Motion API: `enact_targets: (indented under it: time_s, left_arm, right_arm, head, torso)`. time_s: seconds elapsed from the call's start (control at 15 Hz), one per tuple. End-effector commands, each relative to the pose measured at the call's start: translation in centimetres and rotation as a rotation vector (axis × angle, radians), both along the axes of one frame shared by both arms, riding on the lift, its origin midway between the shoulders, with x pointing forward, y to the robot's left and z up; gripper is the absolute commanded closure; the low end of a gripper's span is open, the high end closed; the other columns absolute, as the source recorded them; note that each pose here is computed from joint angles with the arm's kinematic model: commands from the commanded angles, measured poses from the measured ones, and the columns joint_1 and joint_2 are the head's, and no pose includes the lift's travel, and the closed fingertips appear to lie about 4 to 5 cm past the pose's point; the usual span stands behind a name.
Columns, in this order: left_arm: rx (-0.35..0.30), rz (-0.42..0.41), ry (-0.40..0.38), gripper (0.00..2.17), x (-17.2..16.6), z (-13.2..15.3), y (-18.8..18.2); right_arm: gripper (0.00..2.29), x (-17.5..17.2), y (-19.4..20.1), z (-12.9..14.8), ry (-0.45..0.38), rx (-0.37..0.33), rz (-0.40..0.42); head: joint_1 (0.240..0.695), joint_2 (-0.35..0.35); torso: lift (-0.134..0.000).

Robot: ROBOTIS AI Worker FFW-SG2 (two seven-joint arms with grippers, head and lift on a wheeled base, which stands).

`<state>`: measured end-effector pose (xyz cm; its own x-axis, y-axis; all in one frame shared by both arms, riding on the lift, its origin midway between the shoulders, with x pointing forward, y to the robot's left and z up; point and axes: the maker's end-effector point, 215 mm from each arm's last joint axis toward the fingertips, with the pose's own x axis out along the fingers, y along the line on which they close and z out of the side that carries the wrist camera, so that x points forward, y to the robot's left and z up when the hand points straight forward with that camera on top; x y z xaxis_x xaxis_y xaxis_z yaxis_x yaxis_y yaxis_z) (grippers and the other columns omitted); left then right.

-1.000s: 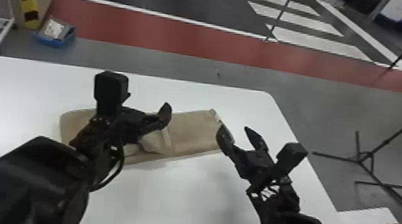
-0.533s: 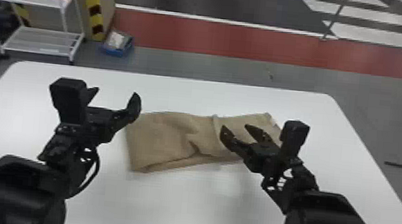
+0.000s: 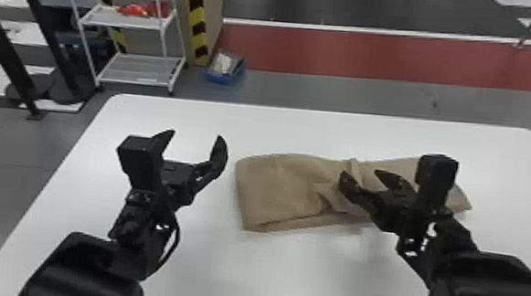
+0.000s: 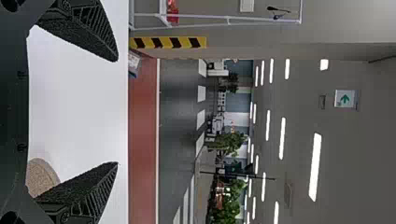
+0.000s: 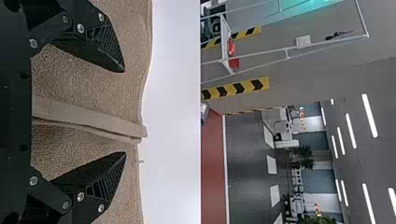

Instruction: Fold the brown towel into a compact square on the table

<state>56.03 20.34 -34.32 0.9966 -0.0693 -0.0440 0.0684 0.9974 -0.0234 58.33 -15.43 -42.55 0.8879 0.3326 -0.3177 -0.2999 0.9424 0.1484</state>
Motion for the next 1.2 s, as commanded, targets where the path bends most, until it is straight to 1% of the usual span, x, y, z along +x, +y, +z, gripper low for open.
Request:
enact_targets:
  time_s: [0.0,0.07,0.13,0.27,0.33,0.4,0.47,0.6,0.73,0.8,1.0,1.07,1.13]
  left_arm:
    - [-0.005,-0.007,-0.011,0.09,-0.1,0.3,-0.5]
    - [-0.007,-0.008,-0.014,0.09,-0.1,0.4,-0.6]
    - [-0.006,-0.009,-0.013,0.09,-0.1,0.3,-0.6]
    - [-0.005,-0.008,-0.013,0.09,-0.1,0.3,-0.6]
    - [-0.003,-0.008,-0.012,0.09,-0.1,0.2,-0.4]
    - [-0.002,-0.008,-0.012,0.09,-0.1,0.2,-0.4]
    - [-0.005,-0.008,-0.012,0.09,-0.1,0.3,-0.5]
    - [-0.005,-0.011,-0.012,0.09,-0.1,0.2,-0.6]
    - [-0.007,-0.010,-0.015,0.09,0.0,0.4,-0.7]
    - [-0.007,-0.010,-0.015,0.09,0.0,0.4,-0.7]
    - [-0.009,-0.012,-0.017,0.09,0.0,0.6,-0.8]
    - [-0.009,-0.012,-0.019,0.09,0.0,0.7,-0.8]
    - [-0.009,-0.012,-0.019,0.09,0.0,0.7,-0.8]
  right_arm:
    - [0.29,0.0,-0.4,-1.1,0.032,-0.024,-0.004]
    - [0.29,0.0,-0.4,-1.5,0.040,-0.028,-0.006]
    - [0.37,0.2,-0.7,-1.9,0.047,-0.031,-0.011]
    - [0.41,0.7,-1.4,-2.9,0.073,-0.029,-0.022]
    - [0.41,0.9,-1.8,-3.0,0.076,-0.027,-0.030]
    - [0.50,0.9,-1.7,-3.2,0.086,-0.022,-0.030]
    - [0.51,0.8,-1.8,-3.5,0.093,-0.020,-0.031]
    - [0.80,0.6,-1.7,-4.0,0.119,-0.017,-0.028]
    - [1.09,0.6,-1.7,-3.8,0.117,-0.010,-0.023]
    - [1.11,0.5,-1.6,-3.8,0.117,-0.007,-0.020]
    - [1.10,0.5,-1.4,-3.4,0.107,-0.006,-0.018]
    - [0.92,0.4,-1.3,-3.4,0.105,-0.010,-0.022]
    - [0.51,0.5,-1.4,-3.3,0.101,-0.015,-0.023]
  head:
    - [0.695,0.049]
    - [0.695,0.046]
    - [0.695,0.040]
    - [0.695,0.036]
    - [0.695,0.034]
    - [0.695,0.032]
    - [0.695,0.030]
    - [0.695,0.026]
    - [0.695,0.025]
    - [0.695,0.025]
    - [0.695,0.025]
    - [0.695,0.025]
    - [0.695,0.025]
  torso:
    - [-0.123]
    - [-0.123]
    - [-0.123]
    - [-0.123]
    - [-0.123]
    - [-0.123]
    - [-0.123]
    - [-0.123]
    - [-0.123]
    - [-0.123]
    - [-0.123]
    - [-0.123]
    - [-0.123]
